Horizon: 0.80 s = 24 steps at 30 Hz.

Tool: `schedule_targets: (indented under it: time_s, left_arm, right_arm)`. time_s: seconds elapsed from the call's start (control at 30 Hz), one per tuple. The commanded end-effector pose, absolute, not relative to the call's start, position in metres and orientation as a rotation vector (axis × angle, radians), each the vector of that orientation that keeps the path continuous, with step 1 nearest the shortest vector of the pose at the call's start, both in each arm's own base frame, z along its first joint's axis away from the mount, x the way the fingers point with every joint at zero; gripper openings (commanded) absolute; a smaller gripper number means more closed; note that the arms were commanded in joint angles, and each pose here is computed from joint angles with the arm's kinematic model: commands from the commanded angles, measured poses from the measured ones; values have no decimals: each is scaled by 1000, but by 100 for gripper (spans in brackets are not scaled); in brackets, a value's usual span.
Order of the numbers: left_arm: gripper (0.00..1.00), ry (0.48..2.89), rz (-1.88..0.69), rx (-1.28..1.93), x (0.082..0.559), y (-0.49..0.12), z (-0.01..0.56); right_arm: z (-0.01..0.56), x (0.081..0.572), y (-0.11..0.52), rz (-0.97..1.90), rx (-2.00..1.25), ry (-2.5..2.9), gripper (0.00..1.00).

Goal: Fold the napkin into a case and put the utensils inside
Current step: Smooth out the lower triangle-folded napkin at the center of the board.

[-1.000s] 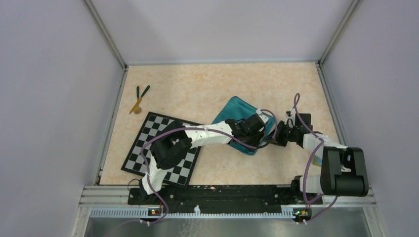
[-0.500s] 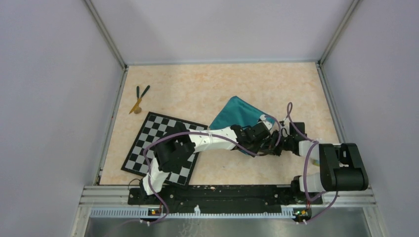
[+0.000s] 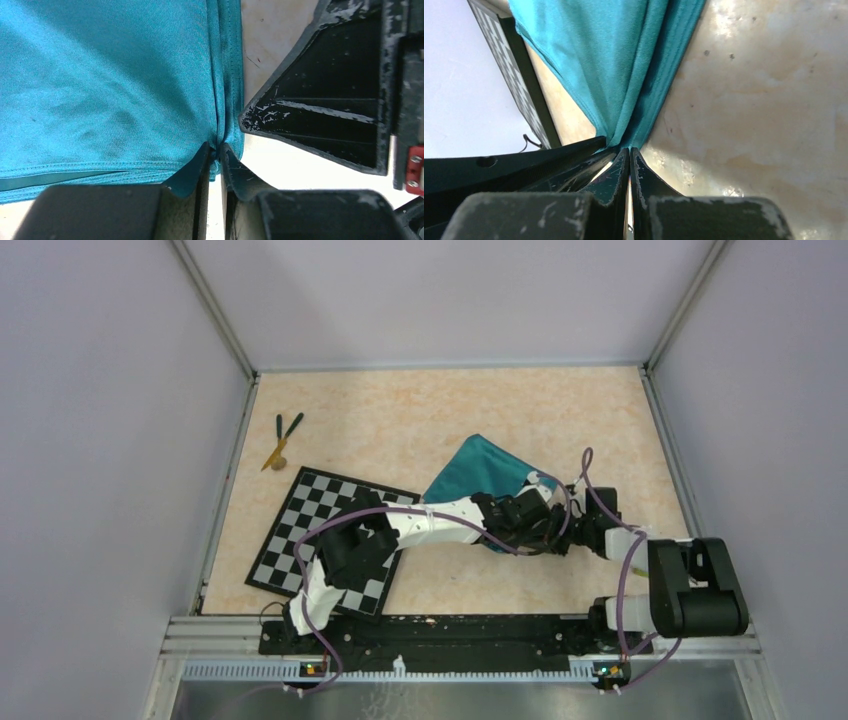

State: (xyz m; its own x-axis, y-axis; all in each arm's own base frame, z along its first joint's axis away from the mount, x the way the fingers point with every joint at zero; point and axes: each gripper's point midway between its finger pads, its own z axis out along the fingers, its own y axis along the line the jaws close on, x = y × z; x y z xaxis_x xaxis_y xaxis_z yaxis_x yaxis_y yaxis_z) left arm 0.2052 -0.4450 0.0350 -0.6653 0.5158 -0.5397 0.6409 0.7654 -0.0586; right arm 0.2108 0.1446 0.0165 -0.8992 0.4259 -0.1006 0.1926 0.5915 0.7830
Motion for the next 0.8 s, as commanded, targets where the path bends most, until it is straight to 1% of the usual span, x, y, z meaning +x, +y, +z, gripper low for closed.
schedule_targets:
  time_s: [0.0,0.1,0.27,0.57,0.77]
  left_arm:
    - [17,2411,-339,842,211,-453,53]
    - [13,2412,-346,839,209,-453,54]
    - [6,2400,-362,839,208,-457,59]
    - [6,2402,-455,860,192,-473,65]
    - [7,2461,-484,871,179,-473,46]
  right_arm:
    - [35,215,147,1209,457,2505,0]
    - [40,220,146,1188,460,2480,0]
    - [27,214,150,1204,473,2513,0]
    - [4,206,161,1219,522,2544,0]
    - [3,210,155,1157,542,2550,0]
